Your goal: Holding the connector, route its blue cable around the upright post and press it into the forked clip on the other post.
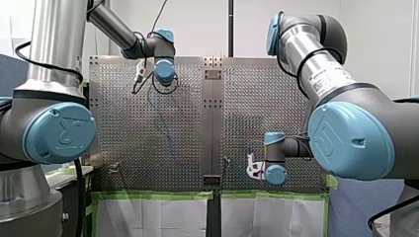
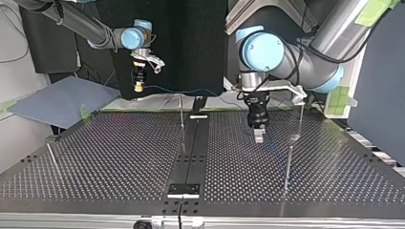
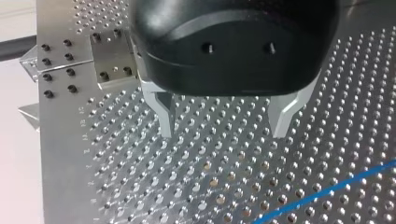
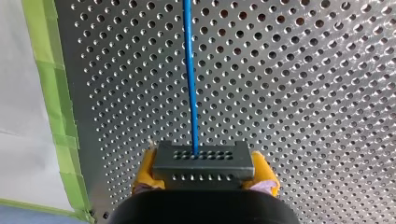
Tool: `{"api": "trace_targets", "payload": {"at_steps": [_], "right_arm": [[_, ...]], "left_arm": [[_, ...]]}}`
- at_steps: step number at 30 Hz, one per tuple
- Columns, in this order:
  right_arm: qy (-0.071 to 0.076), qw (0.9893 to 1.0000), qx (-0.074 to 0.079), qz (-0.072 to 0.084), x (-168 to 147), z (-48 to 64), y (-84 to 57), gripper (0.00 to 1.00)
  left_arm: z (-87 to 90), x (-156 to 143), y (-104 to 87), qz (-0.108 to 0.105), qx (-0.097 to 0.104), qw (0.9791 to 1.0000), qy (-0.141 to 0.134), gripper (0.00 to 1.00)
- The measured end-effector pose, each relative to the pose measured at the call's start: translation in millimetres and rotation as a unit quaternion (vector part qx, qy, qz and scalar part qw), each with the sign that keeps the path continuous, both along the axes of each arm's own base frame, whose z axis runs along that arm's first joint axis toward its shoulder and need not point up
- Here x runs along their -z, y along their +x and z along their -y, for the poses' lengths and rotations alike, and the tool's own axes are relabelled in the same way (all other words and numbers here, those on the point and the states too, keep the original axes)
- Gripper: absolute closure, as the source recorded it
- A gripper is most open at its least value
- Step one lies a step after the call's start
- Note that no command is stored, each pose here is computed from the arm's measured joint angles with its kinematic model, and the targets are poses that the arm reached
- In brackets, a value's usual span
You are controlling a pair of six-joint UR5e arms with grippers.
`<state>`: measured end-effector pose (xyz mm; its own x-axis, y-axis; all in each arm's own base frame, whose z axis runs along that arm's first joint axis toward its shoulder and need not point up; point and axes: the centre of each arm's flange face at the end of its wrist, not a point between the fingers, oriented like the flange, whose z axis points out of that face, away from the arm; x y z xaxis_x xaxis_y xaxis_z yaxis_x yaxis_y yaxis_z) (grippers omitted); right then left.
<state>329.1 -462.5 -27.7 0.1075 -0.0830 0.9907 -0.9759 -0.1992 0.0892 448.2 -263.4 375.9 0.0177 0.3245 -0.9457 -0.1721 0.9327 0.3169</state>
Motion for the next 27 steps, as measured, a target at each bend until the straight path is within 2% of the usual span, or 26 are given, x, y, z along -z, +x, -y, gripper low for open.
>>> {"api": "trace_targets", "payload": {"at_steps": [3,11,14,20,27], "right_arm": [[0.000,1.0000,0.000,0.000,0,0.1,-0.2,0.71],[0.001,1.0000,-0.001,0.000,0,-0.8,0.7,0.71],[0.001,1.0000,-0.002,-0.001,0,-1.3,1.3,0.71],[0.001,1.0000,-0.004,-0.001,0,-2.5,3.1,0.71],[0.001,1.0000,-0.004,0.000,0,-2.6,3.2,0.71]], "left_arm": [[0.3,-2,1.8,0.009,-0.003,0.9999,0.008,0.01],[6.5,-5,8.7,0.035,0.009,0.9988,0.033,0.01],[9.2,-1,12.2,0.038,0.008,0.9984,0.042,0.01],[12.2,17,22.3,0.035,-0.013,0.9973,0.063,0.01],[11.9,22,25.0,0.044,-0.043,0.9952,0.076,0.01]]}}
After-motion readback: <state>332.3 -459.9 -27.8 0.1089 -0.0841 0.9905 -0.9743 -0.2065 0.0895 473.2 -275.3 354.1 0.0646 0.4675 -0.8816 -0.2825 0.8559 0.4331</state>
